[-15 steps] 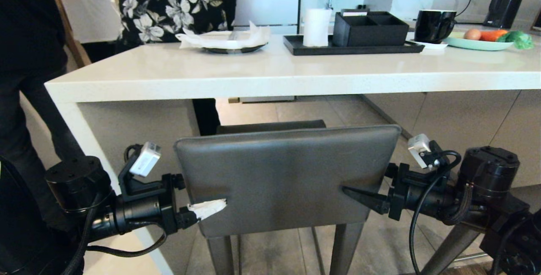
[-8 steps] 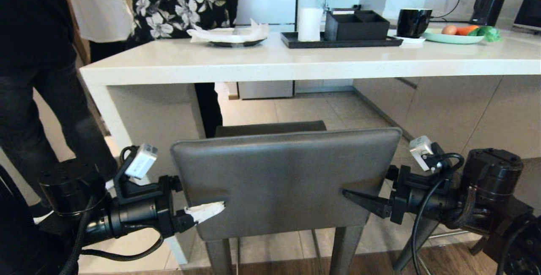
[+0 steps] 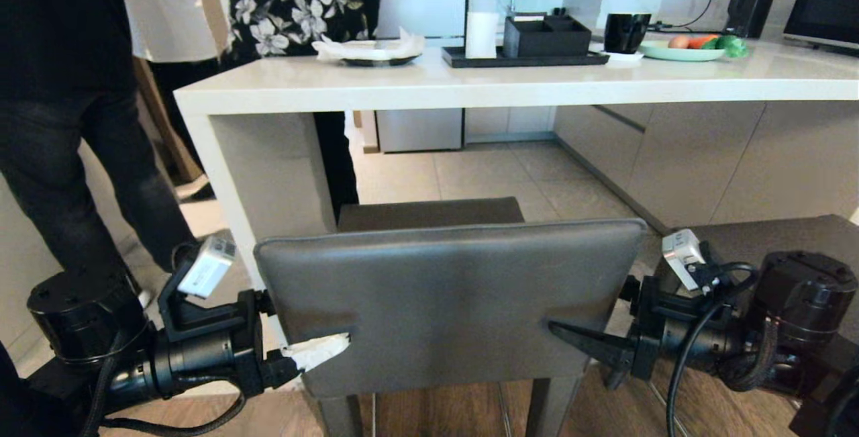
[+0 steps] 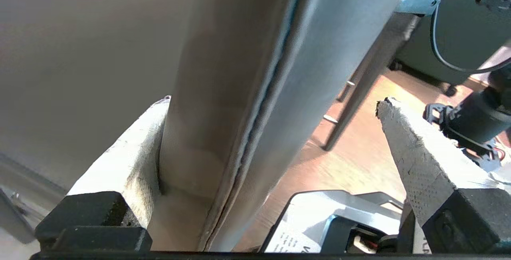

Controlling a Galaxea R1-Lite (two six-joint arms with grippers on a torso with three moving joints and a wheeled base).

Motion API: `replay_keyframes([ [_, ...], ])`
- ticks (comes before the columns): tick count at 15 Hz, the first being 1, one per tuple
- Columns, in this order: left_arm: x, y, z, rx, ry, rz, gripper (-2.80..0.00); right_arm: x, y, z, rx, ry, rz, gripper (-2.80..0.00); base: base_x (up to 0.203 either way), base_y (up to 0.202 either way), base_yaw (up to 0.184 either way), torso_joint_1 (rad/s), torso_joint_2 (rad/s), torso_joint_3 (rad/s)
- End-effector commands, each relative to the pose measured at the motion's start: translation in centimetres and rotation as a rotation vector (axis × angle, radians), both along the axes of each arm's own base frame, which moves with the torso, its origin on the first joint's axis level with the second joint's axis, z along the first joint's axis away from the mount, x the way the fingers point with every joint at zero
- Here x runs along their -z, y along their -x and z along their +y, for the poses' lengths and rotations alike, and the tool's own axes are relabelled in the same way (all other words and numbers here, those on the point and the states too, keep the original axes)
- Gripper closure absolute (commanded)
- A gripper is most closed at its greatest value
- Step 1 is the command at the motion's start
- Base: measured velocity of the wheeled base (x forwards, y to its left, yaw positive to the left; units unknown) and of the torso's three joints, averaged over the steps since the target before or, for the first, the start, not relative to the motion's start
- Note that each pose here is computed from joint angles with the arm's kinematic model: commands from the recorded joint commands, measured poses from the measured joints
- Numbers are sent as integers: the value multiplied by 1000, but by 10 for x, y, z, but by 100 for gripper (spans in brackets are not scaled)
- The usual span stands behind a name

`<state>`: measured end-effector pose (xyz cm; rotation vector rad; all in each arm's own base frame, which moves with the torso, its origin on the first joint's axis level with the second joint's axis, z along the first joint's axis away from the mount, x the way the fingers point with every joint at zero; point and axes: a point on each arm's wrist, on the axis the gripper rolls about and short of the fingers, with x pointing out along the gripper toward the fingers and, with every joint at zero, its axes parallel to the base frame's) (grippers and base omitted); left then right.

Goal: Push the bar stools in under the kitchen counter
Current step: Pull the gray chair out from under the dining table

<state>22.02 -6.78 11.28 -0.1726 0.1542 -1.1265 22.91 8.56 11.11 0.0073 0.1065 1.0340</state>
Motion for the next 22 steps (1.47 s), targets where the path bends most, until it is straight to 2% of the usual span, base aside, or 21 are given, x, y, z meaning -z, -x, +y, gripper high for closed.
replay_keyframes([
  [1, -5, 7, 2, 1, 6, -23, -280, -5, 7, -2, 8, -5, -20, -280, -194, 0, 0, -1, -1, 5],
  [14, -5, 15, -2, 18, 4, -16, -280, 0, 19, 0, -2, 5, 5, -280, -195, 0, -1, 3, 2, 2],
  [19, -3, 12, 4, -31, 1, -8, -280, 0, 18, -3, 14, 5, 5, -280, -47, 0, -1, -2, 0, 1],
  [22, 2, 14, 29, -135, -4, 24, -280, 0, 19, -26, 94, 4, 8, -280, 0, 0, 0, 0, 0, 0],
])
